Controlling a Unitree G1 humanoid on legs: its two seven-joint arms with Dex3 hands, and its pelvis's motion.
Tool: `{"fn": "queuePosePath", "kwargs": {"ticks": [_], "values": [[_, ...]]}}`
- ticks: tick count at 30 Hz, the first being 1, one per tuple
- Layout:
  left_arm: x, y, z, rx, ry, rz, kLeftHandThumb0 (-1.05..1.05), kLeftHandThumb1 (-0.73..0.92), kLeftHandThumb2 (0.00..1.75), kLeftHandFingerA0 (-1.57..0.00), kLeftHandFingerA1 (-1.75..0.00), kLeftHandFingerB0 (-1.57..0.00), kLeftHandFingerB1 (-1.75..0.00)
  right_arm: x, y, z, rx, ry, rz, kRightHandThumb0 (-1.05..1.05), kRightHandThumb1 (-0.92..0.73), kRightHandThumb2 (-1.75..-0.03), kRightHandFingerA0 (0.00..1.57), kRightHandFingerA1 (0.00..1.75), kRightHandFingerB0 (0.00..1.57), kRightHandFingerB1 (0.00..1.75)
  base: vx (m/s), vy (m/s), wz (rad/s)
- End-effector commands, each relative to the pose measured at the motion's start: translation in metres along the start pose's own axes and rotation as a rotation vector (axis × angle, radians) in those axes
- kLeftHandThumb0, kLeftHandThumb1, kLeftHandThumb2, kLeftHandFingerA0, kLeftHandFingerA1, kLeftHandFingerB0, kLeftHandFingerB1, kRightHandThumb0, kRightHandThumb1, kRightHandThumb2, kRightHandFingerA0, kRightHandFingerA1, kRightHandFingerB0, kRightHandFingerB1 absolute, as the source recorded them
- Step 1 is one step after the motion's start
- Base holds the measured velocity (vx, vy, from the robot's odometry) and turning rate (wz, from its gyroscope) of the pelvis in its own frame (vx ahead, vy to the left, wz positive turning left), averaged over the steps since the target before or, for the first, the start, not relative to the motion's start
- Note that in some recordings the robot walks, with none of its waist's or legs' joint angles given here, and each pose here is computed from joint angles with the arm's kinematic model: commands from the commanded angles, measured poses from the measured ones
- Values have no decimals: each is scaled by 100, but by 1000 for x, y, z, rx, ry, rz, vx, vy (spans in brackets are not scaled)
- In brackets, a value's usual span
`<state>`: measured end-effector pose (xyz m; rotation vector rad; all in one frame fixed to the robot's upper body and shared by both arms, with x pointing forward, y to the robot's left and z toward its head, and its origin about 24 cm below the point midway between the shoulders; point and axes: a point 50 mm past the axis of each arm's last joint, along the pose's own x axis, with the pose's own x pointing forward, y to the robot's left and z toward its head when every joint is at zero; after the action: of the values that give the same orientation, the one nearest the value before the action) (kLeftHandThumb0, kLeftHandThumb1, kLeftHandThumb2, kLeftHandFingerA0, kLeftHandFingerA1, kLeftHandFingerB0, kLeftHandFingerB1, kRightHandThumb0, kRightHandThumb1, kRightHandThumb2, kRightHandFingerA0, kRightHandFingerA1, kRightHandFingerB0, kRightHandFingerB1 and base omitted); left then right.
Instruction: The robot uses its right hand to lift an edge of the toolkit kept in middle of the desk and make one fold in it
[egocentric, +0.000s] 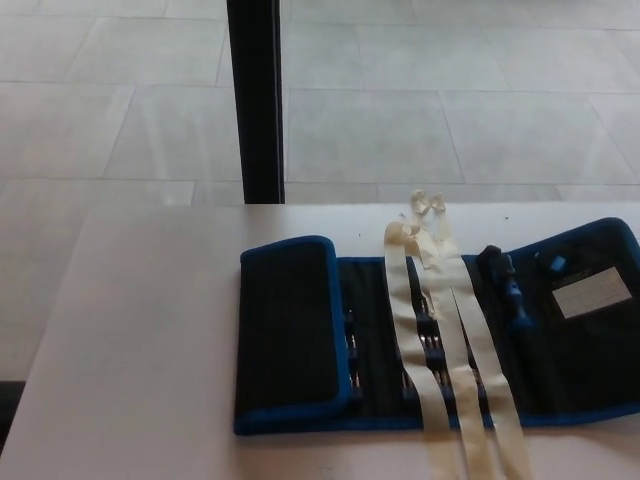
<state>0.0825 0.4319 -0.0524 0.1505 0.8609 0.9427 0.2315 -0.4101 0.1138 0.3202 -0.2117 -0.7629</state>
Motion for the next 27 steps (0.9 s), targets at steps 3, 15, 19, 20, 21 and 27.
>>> {"fn": "queuePosePath", "kwargs": {"ticks": [3, 15, 19, 20, 21, 27], "values": [[1, 14, 5, -22, -10, 56, -58, 79, 63, -70, -68, -56, -55, -40, 36, -59, -184, 379, 257, -72, -83, -65, 58, 41, 46, 39, 0, 0, 0], [1, 14, 6, -45, -8, 72, -58, 78, 63, -71, -70, -56, -55, -42, 37, -81, -307, 509, 296, -70, -84, -65, 60, 46, 42, 40, 0, 0, 0], [1, 16, 7, -17, -16, 67, -58, 80, 63, -70, -68, -58, -57, -46, 34, -89, -369, 567, 332, -68, -69, -103, 50, 60, 34, 53, 0, 0, 0], [1, 16, 6, -26, -12, 65, -59, 79, 63, -70, -67, -58, -55, -48, 32, -93, -383, 584, 338, -68, -87, -66, 56, 48, 40, 42, 0, 0, 0], [1, 15, 6, -25, -8, 67, -59, 79, 63, -71, -66, -58, -54, -49, 29, -96, -406, 600, 331, -68, -87, -66, 58, 48, 41, 41, 0, 0, 0], [1, 16, 7, -8, -12, 56, -59, 79, 63, -71, -68, -60, -57, -52, 26, -107, -443, 640, 339, -68, -88, -67, 56, 49, 42, 43, 0, 0, 0]]}}
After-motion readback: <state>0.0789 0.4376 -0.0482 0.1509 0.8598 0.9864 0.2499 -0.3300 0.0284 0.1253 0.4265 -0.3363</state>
